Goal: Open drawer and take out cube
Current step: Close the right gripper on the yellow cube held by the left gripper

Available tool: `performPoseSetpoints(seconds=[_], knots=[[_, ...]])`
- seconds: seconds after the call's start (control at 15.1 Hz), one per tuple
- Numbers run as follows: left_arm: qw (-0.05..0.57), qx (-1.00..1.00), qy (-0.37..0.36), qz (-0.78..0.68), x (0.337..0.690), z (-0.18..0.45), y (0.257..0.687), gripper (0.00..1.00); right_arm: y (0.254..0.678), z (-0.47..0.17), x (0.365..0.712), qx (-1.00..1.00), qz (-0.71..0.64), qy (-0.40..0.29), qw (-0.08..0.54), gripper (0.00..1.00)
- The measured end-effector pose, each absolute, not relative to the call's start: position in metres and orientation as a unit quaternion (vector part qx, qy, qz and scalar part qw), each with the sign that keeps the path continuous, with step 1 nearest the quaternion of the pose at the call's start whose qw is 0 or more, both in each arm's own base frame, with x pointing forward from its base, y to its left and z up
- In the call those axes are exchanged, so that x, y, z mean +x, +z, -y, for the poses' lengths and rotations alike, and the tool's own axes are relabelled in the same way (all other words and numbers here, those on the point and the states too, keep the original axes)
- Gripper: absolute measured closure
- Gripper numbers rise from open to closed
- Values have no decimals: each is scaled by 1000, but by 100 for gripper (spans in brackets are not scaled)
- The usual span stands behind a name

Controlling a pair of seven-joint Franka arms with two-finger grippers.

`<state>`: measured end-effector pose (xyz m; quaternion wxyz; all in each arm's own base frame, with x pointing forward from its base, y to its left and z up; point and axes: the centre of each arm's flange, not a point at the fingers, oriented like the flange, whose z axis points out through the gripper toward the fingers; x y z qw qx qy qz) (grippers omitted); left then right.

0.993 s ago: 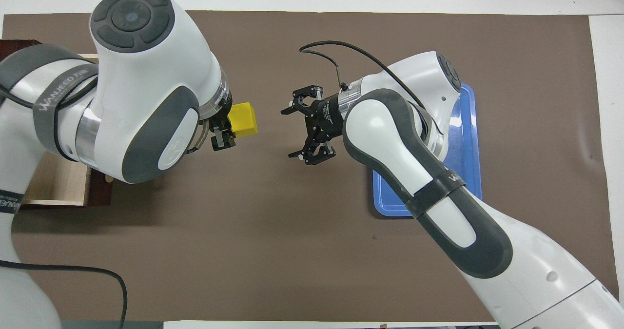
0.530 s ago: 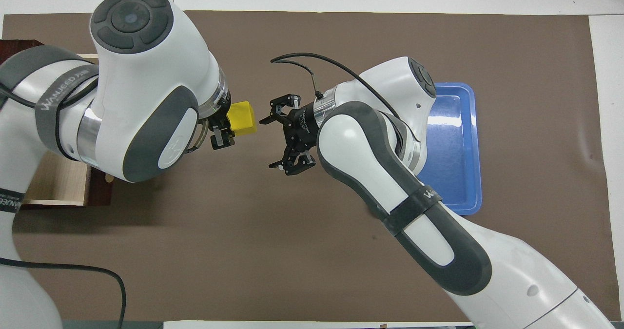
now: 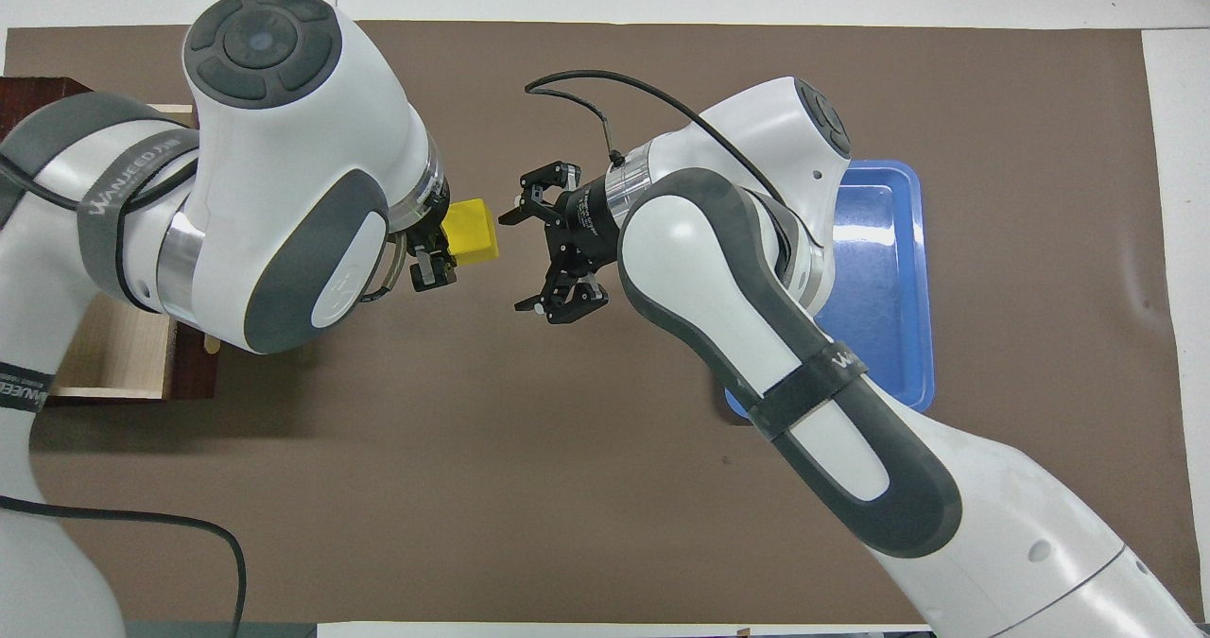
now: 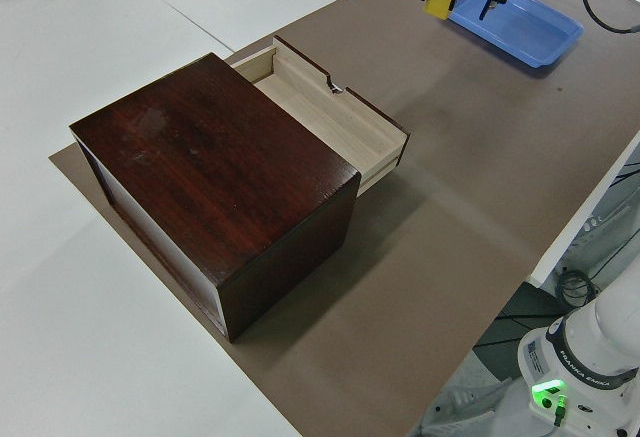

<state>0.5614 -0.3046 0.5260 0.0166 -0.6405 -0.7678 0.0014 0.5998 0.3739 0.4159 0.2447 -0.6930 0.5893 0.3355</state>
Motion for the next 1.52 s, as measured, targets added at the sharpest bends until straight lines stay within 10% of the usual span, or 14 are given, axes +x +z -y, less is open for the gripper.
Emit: performPoseSetpoints(seconds=[1.52], knots=[[15,-643,2,765,559,309,523,45,435,-396,634,-697,-613,283,239,0]])
